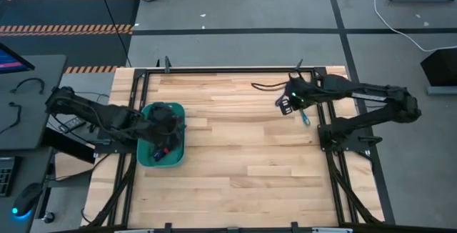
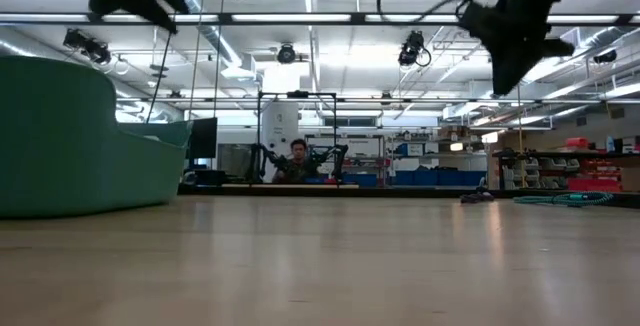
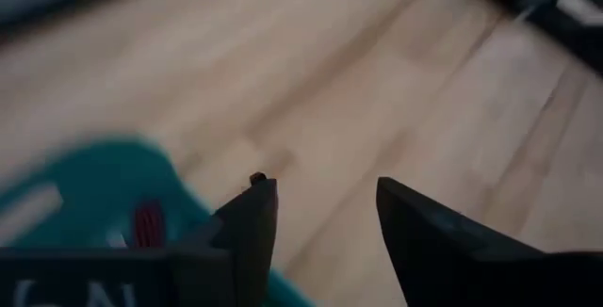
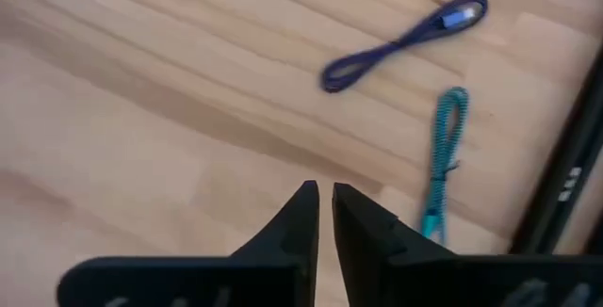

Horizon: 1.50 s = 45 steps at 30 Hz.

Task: Pick and place USB-C Cables
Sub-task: Put the blue charger cable into the blue bin

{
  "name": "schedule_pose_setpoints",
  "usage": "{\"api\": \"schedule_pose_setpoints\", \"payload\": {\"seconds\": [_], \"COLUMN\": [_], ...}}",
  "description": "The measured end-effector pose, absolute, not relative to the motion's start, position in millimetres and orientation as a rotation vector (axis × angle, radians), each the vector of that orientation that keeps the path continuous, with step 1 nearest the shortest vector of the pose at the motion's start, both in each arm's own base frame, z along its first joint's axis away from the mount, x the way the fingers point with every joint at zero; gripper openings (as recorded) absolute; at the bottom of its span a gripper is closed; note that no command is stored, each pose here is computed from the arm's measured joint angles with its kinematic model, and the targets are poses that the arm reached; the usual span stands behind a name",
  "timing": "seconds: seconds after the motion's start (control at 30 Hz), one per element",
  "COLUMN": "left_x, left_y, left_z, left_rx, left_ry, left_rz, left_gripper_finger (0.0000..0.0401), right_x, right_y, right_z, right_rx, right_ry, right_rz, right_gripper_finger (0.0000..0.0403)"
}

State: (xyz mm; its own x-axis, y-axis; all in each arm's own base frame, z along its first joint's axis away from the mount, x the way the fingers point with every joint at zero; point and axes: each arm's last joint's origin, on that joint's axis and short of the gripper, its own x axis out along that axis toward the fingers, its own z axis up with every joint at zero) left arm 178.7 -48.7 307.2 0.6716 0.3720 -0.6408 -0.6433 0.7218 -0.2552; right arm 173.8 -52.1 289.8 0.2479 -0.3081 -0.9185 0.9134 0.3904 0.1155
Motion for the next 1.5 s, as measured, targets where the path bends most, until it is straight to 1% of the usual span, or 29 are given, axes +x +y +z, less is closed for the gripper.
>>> {"api": "schedule_pose_setpoints", "payload": {"seconds": [0.17,0.33,0.4,0.5,0.73,0.87,0.97,1.07,1.13,1.27,1.33,1.43,1.5], "left_x": [183.1,186.2,188.2,190.7,193.5,193.8,195.4,197.8,198.8,200.1,200.4,200.8,201.0], "left_y": [-47.9,-48.9,-49.6,-50.5,-49.3,-46.1,-42.7,-38.7,-35.3,-28.9,-26.3,-24.5,-24.7], "left_z": [328.9,331.8,330.6,328.5,327.0,327.7,328.7,330.5,330.9,331.4,331.5,331.6,331.8], "left_rx": [-0.424,-0.418,-0.439,-0.452,-0.486,-0.523,-0.541,-0.561,-0.564,-0.567,-0.569,-0.572,-0.572], "left_ry": [0.479,0.445,0.442,0.443,0.408,0.373,0.353,0.326,0.317,0.299,0.295,0.292,0.292], "left_rz": [0.595,0.580,0.588,0.599,0.650,0.690,0.708,0.721,0.736,0.771,0.784,0.791,0.788], "left_gripper_finger": [0.0175,0.0172,0.0172,0.0172,0.0172,0.0172,0.0172,0.0172,0.0172,0.0172,0.0172,0.0172,0.0172], "right_x": [179.0,171.9,167.8,164.6,160.6,156.2,154.0,156.5,158.0,160.4,162.0,166.0,171.1], "right_y": [-85.4,-122.4,-134.5,-149.9,-172.3,-178.6,-179.0,-174.4,-171.7,-166.7,-163.7,-156.1,-144.1], "right_z": [265.7,230.5,216.5,198.4,164.9,145.4,136.2,133.4,132.4,129.6,130.1,138.8,152.6], "right_rx": [0.765,0.814,0.818,0.814,0.836,0.864,0.855,0.804,0.817,0.792,0.753,0.718,0.790], "right_ry": [1.115,1.284,1.363,1.439,1.512,1.546,1.576,1.579,1.554,1.559,1.573,1.550,1.490], "right_rz": [-1.005,-1.122,-1.131,-1.111,-1.063,-1.023,-1.010,-1.013,-0.976,-0.893,-0.863,-0.813,-0.700], "right_gripper_finger": [0.0036,0.0037,0.0041,0.0061,0.0132,0.0147,0.0140,0.0114,0.0088,0.0023,0.0017,0.0025,0.0024]}}
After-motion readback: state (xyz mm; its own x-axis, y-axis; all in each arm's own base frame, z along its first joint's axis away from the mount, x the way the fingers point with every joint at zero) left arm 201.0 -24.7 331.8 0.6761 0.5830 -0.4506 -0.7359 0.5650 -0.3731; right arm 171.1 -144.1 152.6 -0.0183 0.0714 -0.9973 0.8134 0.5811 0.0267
